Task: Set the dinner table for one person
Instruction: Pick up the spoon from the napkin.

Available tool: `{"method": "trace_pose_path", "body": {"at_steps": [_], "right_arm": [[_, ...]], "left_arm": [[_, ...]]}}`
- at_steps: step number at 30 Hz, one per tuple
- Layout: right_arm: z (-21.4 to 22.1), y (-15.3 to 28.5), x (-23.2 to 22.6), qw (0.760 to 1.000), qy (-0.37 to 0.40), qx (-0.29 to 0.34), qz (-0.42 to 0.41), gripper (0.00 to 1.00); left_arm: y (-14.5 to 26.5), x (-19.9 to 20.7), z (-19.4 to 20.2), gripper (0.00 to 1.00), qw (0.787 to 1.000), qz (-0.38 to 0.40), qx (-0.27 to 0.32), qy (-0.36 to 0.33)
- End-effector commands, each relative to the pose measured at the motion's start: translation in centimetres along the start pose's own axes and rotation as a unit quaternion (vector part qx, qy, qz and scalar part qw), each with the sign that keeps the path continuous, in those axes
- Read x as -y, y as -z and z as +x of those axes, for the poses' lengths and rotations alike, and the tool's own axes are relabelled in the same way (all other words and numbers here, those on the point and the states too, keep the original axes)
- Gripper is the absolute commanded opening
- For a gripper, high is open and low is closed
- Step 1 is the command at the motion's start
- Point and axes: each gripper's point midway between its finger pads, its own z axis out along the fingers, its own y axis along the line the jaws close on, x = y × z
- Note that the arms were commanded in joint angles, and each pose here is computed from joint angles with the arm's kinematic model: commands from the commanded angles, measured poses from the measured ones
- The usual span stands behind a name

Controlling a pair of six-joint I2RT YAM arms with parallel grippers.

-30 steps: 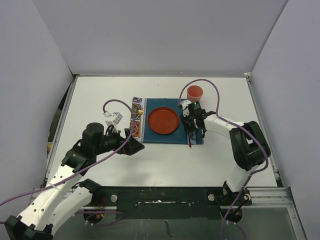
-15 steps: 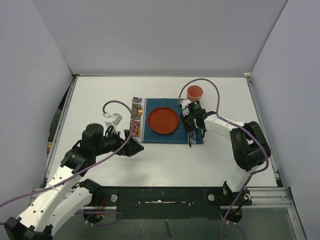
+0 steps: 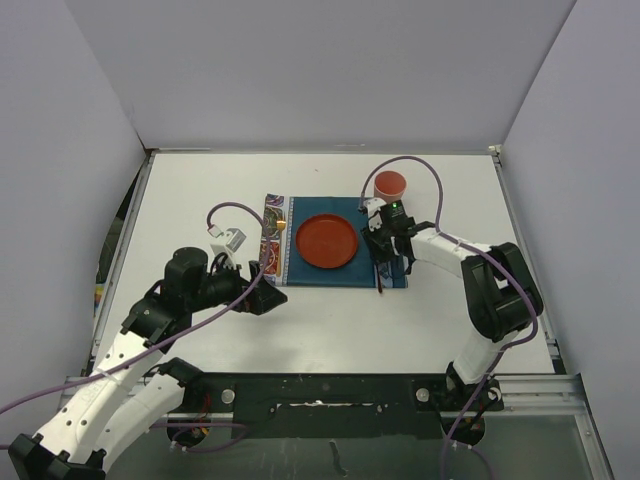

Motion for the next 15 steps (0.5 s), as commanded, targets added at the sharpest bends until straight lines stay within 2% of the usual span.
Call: {"method": "trace_pose_path", "body": {"at_steps": [1,15], "right_arm": [[-1.7,1.0,1.2,0.999,-0.005,0.033,0.015,0.29],[-0.5,-0.4,0.0,1.000,-0.016,0.011,-0.017,0.29]], "left_arm": [[0.0,1.3,-1.2,0.98,0.999,0.025,0.017,-0.022],[0.2,0.9,-0.8,0.98,1.000,0.019,0.014,-0.018]]}}
